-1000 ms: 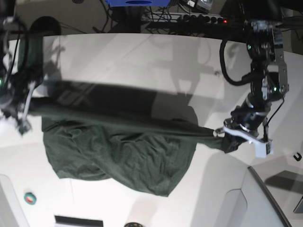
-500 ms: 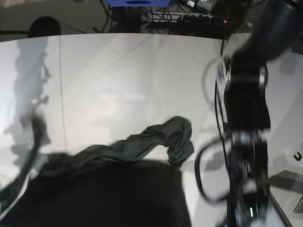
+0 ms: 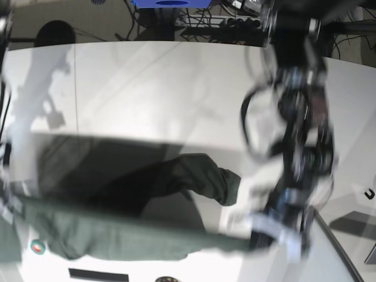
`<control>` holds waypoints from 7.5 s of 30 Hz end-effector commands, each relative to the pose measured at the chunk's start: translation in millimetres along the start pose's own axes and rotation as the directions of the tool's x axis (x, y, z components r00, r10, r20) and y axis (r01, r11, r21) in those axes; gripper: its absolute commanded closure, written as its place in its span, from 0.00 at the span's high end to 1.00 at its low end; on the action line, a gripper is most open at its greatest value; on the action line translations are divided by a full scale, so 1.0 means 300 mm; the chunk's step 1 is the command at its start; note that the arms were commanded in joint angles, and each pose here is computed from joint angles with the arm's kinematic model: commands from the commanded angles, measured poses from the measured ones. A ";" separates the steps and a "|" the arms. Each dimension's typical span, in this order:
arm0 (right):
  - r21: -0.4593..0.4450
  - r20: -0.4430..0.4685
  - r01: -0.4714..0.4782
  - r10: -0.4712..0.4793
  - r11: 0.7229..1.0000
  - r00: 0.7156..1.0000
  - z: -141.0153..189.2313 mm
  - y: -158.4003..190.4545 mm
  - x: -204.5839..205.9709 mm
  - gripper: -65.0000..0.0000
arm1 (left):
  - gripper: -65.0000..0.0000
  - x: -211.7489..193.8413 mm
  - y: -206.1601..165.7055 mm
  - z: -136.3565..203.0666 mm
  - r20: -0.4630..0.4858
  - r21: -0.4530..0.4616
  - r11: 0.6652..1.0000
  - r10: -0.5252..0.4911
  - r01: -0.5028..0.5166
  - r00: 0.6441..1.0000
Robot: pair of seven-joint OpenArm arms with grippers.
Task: Layout the t-shirt on the table in an organized manner, then fold the t-shirt properly
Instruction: 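Lift the shirt with both grippers and shake it out flat, then lower the shirt and drag the right gripper's edge away from the left gripper, then pull both grippers apart to stretch the shirt, then release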
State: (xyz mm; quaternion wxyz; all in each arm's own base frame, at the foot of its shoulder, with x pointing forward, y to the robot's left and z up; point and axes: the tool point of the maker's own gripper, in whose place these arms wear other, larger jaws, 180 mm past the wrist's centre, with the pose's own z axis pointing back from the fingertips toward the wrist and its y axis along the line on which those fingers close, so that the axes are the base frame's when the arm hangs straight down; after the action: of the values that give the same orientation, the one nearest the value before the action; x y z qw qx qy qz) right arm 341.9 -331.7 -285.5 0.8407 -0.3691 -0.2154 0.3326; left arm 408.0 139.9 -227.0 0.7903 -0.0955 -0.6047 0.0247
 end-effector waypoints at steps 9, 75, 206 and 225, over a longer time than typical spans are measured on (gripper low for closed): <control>0.462 -0.072 0.052 -0.021 0.885 0.997 -0.009 0.730 -0.133 0.00 | 0.00 -0.489 0.352 0.305 -0.343 0.264 0.962 0.024 0.071 0.939; 0.350 -0.046 0.552 -0.574 0.757 0.817 -0.336 0.478 0.125 0.01 | 0.00 -0.717 0.433 0.445 -0.435 0.328 0.941 0.072 0.083 0.898; 0.355 -0.282 0.608 -0.539 0.710 0.794 -0.279 0.633 -0.145 0.00 | 0.00 -0.658 0.599 0.593 -0.406 0.464 0.879 0.100 0.111 0.909; 0.246 -0.290 0.637 -0.572 0.730 0.767 -0.283 0.566 -0.218 0.00 | 0.00 -0.671 0.591 0.600 -0.414 0.460 0.881 0.102 0.111 0.905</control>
State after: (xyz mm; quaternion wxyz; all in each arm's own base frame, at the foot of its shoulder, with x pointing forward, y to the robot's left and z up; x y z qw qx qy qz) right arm 269.3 -323.1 -490.0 0.9744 -0.1489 -0.1647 0.0347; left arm 190.2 300.6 -414.3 0.9088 0.0919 -0.3768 0.1539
